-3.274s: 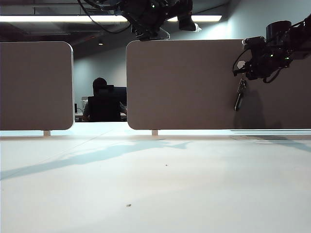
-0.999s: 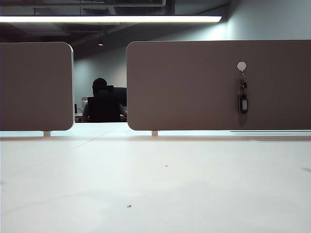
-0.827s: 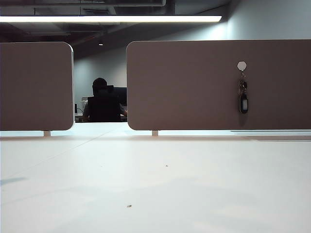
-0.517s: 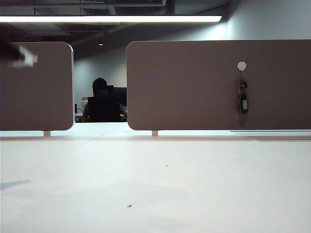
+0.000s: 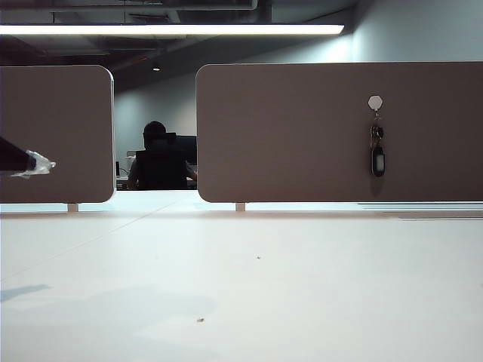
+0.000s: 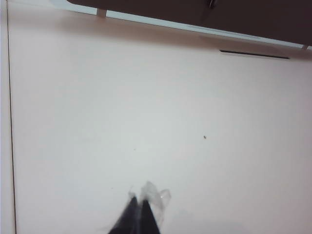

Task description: Hang the bunch of keys on the hook.

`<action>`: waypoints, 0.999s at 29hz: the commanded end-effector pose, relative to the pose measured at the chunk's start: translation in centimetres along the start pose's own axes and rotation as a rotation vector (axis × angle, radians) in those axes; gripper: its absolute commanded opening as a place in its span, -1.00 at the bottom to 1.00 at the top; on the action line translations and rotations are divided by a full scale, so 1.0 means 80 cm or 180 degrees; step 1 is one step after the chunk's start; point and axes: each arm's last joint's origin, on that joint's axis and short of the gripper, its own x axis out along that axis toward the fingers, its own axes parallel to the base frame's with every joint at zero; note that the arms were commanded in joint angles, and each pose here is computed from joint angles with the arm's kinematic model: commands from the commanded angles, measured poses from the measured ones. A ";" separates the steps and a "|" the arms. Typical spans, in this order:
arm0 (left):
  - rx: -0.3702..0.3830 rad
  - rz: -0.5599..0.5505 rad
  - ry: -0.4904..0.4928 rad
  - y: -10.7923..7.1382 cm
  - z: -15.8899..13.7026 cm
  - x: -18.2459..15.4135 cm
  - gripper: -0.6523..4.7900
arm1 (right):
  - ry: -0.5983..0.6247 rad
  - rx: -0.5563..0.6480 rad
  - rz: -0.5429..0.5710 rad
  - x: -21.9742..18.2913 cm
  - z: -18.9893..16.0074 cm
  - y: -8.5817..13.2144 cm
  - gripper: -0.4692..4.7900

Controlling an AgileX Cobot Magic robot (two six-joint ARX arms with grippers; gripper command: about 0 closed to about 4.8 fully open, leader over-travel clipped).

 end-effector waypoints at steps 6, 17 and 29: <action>-0.0070 0.0022 0.0189 0.001 -0.007 0.000 -0.78 | -0.0293 -0.0070 -0.0205 0.006 -0.010 -0.005 -0.84; -0.0149 0.0401 -0.0507 0.026 0.018 -0.020 -0.78 | -0.0788 -0.0129 -0.0735 -0.006 -0.002 -0.007 -0.84; -0.0121 0.1121 -0.1158 0.049 0.034 -0.044 -0.78 | -0.0989 -0.0130 -0.0919 -0.013 0.002 -0.007 -0.84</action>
